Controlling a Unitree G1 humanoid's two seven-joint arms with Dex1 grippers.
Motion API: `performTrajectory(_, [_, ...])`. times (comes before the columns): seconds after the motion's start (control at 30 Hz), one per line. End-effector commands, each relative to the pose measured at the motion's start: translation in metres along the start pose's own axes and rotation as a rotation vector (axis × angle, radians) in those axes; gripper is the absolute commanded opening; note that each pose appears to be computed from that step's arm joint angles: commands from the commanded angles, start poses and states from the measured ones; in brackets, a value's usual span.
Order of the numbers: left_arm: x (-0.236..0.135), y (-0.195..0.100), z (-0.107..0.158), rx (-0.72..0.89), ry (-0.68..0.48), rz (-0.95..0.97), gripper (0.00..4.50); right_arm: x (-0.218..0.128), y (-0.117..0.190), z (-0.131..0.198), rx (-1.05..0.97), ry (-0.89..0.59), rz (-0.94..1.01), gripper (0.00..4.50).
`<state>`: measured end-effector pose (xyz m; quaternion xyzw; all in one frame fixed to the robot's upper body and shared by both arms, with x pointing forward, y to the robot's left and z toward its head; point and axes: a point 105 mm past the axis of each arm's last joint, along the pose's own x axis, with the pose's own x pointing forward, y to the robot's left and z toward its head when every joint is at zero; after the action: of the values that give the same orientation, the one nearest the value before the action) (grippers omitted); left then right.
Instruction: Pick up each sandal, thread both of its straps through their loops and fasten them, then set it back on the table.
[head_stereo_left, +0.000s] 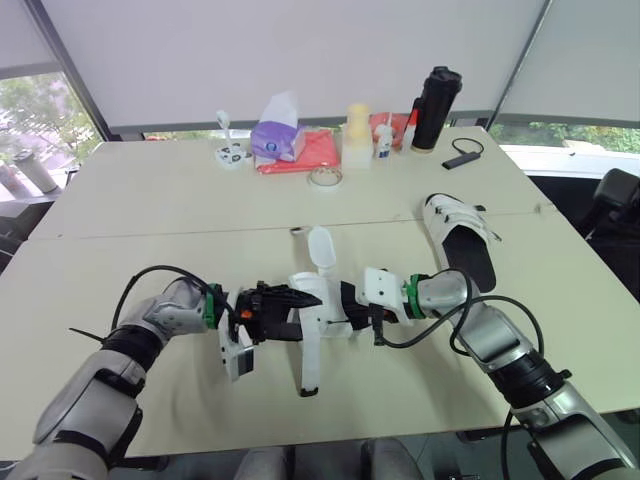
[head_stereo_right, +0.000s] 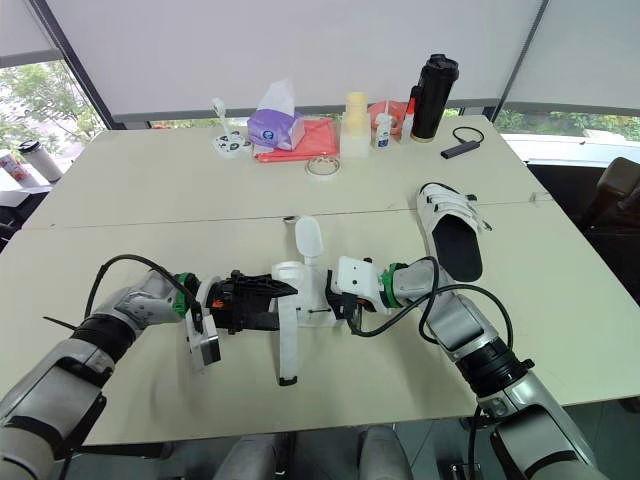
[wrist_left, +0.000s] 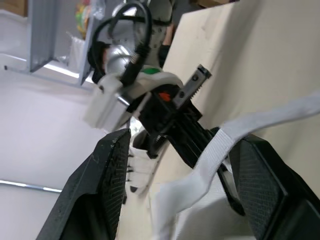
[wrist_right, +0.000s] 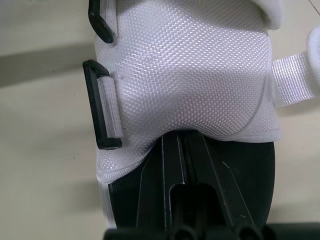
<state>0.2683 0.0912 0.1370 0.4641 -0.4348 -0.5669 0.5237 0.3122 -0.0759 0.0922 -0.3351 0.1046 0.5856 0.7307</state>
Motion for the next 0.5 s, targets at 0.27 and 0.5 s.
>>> performTrajectory(0.27, [-0.038,0.011,-0.009,-0.072,0.185,0.048,3.19,0.009,0.015,-0.026,0.065,0.087,0.062,0.00])
performTrajectory(0.5, [-0.078,0.005,-0.032,-0.460,0.451,0.130,3.19,0.010,0.015,-0.026,0.061,0.090,0.064,0.00])
